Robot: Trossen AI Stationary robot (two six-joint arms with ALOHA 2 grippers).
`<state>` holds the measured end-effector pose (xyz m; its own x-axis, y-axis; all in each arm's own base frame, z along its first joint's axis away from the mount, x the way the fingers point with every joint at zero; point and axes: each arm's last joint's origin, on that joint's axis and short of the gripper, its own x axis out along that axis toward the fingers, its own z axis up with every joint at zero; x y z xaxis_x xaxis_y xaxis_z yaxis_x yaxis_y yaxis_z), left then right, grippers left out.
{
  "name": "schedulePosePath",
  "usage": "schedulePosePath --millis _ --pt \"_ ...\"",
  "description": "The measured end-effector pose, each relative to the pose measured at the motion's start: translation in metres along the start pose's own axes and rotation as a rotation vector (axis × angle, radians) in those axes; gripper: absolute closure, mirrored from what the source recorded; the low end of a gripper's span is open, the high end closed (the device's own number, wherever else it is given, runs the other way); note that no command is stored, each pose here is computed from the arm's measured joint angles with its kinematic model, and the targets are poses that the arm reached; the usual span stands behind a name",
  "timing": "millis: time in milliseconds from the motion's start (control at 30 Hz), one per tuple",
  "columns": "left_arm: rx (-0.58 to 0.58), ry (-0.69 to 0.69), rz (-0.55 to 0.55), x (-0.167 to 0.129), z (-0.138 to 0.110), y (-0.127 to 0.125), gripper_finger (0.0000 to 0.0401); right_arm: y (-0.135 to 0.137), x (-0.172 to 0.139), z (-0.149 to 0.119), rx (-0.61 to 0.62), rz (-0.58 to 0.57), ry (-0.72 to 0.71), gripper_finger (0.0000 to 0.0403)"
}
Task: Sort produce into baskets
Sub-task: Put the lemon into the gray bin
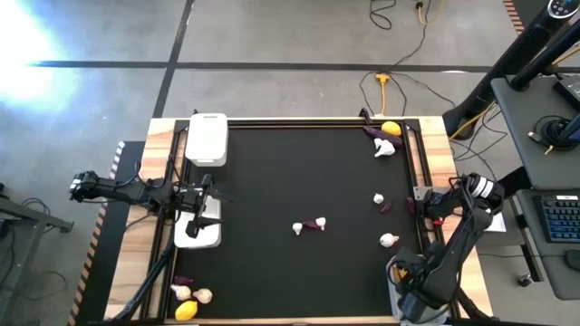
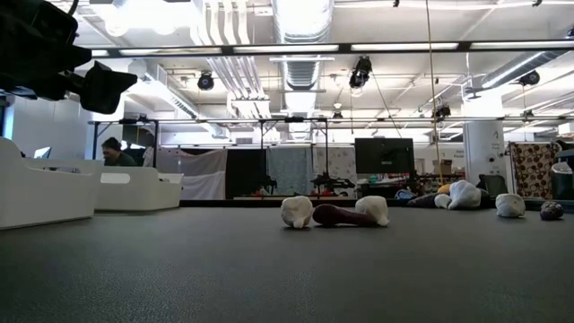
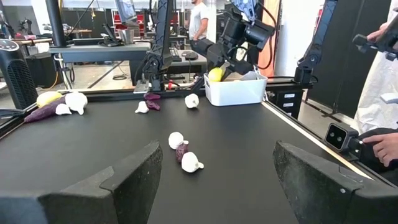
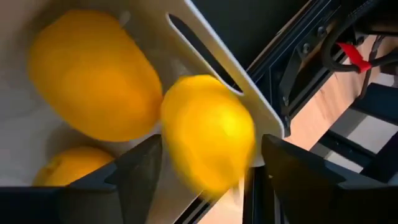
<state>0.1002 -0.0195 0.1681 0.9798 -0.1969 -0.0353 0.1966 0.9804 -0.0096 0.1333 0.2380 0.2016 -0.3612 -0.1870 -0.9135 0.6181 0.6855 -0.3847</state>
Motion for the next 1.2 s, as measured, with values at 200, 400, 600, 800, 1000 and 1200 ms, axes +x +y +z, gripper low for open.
schedulePosePath --millis 200,400,600,800,1000,1200 --pt "0.0 0.0 0.0 0.0 0.0 0.0 0.0113 -0.011 -0.021 0.019 -0.032 0.078 0.03 0.0081" --pt "0.0 0.0 0.0 0.0 0.0 0.0 0.0113 -0.043 -0.057 0.063 -0.019 0.113 -0.187 0.0065" --pt "0.0 0.0 0.0 0.0 0.0 0.0 0.0113 -0.08 -0.06 0.13 -0.04 0.059 -0.335 0.0067" --pt "0.0 0.0 0.0 0.0 0.0 0.0 0.0113 -0.135 -0.045 0.21 0.152 -0.092 -0.347 0.0069" --pt "0.0 0.0 0.0 0.0 0.0 0.0 0.0113 -0.198 -0.019 0.281 0.262 -0.057 -0.255 0.0076" --pt "0.0 0.0 0.0 0.0 0.0 0.0 0.0113 -0.258 0.018 0.331 0.362 0.018 -0.199 0.0077"
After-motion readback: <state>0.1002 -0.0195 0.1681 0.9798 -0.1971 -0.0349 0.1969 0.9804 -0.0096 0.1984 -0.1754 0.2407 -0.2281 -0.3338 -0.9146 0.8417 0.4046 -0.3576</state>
